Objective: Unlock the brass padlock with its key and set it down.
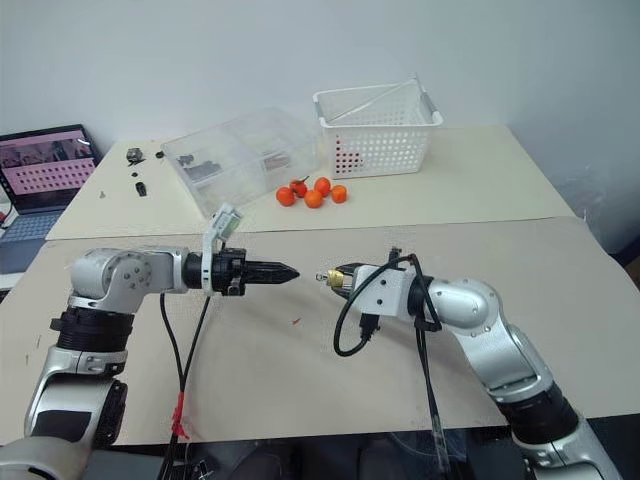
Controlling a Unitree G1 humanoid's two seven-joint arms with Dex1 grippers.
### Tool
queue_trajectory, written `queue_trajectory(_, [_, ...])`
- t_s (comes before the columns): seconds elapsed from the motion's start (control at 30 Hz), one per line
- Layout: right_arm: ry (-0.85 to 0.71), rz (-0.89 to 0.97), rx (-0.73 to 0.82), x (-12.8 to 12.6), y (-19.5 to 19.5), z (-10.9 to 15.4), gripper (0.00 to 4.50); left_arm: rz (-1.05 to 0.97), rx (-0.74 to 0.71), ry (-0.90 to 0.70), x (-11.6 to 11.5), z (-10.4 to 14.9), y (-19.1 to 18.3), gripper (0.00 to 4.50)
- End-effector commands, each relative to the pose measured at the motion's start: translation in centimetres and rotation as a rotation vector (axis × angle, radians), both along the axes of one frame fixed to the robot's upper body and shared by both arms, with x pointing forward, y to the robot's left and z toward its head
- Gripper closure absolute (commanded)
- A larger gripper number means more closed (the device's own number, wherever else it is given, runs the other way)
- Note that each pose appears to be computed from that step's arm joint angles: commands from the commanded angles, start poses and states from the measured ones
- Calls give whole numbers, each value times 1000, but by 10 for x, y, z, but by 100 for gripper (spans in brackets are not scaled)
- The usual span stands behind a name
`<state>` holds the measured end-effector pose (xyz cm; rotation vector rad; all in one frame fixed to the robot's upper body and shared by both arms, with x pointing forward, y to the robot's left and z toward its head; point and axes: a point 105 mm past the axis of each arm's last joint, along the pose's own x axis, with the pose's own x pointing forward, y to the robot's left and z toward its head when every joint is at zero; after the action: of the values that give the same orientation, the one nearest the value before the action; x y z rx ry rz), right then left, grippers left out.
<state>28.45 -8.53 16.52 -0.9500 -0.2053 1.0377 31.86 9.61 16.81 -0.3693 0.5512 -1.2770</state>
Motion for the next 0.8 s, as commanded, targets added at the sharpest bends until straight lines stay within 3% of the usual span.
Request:
queue_trajectory(0.03, [-88, 16, 23, -7, 7, 15, 358, -5, -32, -30, 2, 13, -4, 369])
queue_trajectory(0.8, [-105, -18, 61, -5, 15, 17, 358, -38, -32, -53, 1, 11, -23, 369])
